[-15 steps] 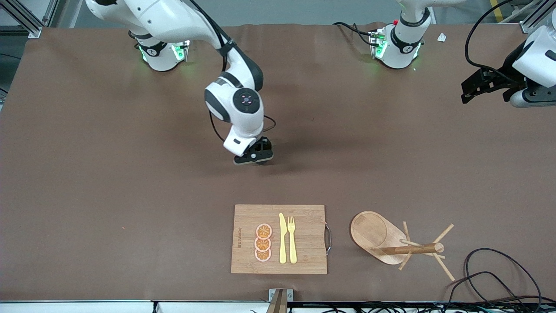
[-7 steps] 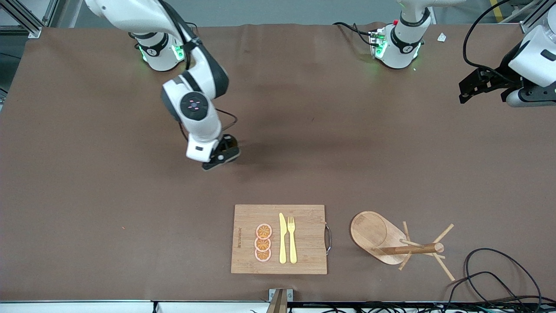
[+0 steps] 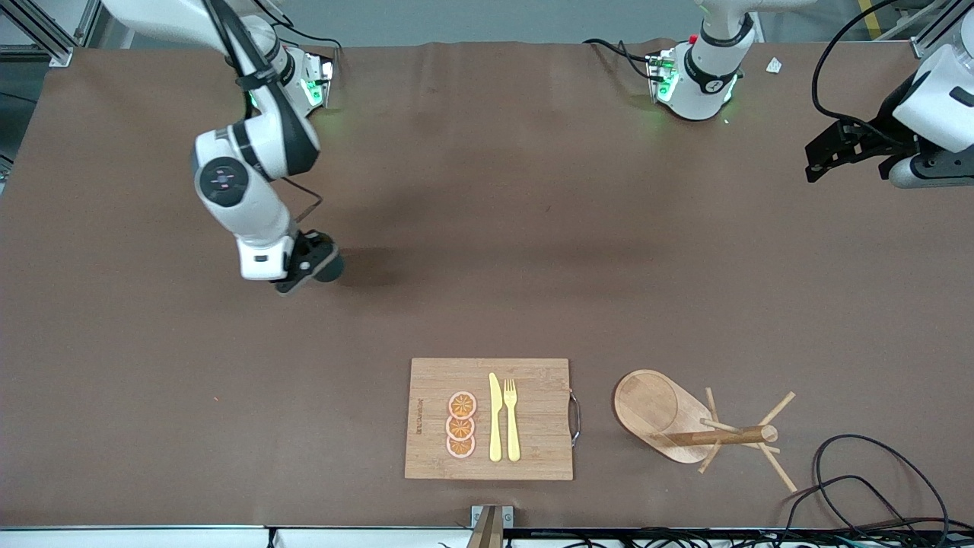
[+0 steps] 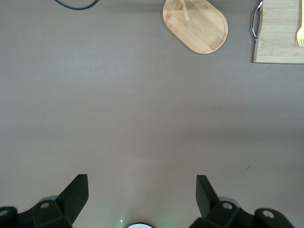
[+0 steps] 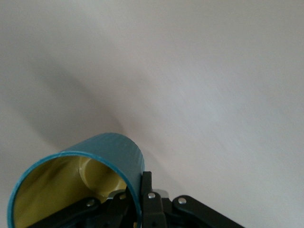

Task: Transfer cup from left to right arm and place
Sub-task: 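Lift and carry the mug away from the cutting board with the right gripper, then lower the mug onto the table and open the right gripper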

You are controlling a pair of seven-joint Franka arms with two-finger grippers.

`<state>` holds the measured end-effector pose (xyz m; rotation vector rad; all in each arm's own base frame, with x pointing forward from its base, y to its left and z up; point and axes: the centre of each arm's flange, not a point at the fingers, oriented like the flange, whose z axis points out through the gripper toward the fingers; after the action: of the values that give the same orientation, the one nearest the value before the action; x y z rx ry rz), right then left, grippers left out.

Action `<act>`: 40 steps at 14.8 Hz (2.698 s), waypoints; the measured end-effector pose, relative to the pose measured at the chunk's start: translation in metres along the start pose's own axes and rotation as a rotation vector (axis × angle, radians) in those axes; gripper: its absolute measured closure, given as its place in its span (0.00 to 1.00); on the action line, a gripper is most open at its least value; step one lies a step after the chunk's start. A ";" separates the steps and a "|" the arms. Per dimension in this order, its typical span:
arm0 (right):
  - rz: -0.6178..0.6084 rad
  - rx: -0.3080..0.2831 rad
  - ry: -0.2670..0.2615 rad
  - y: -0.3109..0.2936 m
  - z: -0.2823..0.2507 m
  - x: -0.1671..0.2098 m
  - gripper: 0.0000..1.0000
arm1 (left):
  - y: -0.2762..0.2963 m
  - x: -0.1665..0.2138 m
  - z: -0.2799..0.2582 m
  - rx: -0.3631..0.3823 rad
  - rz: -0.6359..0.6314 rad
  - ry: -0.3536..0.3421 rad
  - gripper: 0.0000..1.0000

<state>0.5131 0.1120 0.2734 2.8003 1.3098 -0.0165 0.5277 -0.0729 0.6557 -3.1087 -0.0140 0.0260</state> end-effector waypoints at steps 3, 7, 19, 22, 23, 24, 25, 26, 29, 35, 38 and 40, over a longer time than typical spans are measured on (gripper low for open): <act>-0.094 0.018 -0.014 0.041 0.020 -0.059 0.95 | 0.000 0.000 0.000 0.000 0.000 0.001 0.00; -0.229 -0.006 0.013 0.054 0.030 -0.093 0.95 | 0.000 0.000 0.000 0.000 -0.001 0.002 0.00; -0.515 -0.005 0.010 0.104 0.033 -0.170 0.95 | -0.001 0.000 -0.002 -0.001 -0.002 0.005 0.00; -0.498 0.025 0.053 0.095 0.039 -0.168 0.95 | -0.001 0.000 -0.002 -0.001 -0.002 0.005 0.00; -0.502 0.035 0.077 0.091 0.040 -0.164 0.95 | -0.001 0.000 -0.002 -0.001 -0.002 0.005 0.00; -0.506 0.042 0.099 0.088 0.040 -0.159 0.95 | -0.001 0.000 -0.002 -0.001 -0.002 0.005 0.00; -0.510 0.046 0.113 0.085 0.040 -0.155 0.95 | -0.001 0.000 -0.002 -0.001 -0.002 0.006 0.00; -0.515 0.047 0.118 0.083 0.040 -0.152 0.95 | -0.001 0.000 -0.002 -0.001 -0.002 0.006 0.00; -0.520 0.051 0.121 0.080 0.041 -0.149 0.95 | -0.001 0.000 -0.002 -0.001 -0.002 0.006 0.00; -0.520 0.051 0.123 0.079 0.051 -0.148 0.95 | -0.002 0.000 -0.007 -0.002 -0.004 0.016 0.00; -0.510 0.060 0.129 0.077 0.059 -0.147 0.94 | -0.002 0.000 -0.009 -0.003 -0.005 0.020 0.00; -0.510 0.063 0.132 0.075 0.059 -0.144 0.77 | -0.002 0.000 -0.010 -0.004 -0.003 0.024 0.00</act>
<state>0.4792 -0.0495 0.2215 2.4651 2.0487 0.1105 0.5277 -0.0716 0.6660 -3.1122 -0.0183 -0.0106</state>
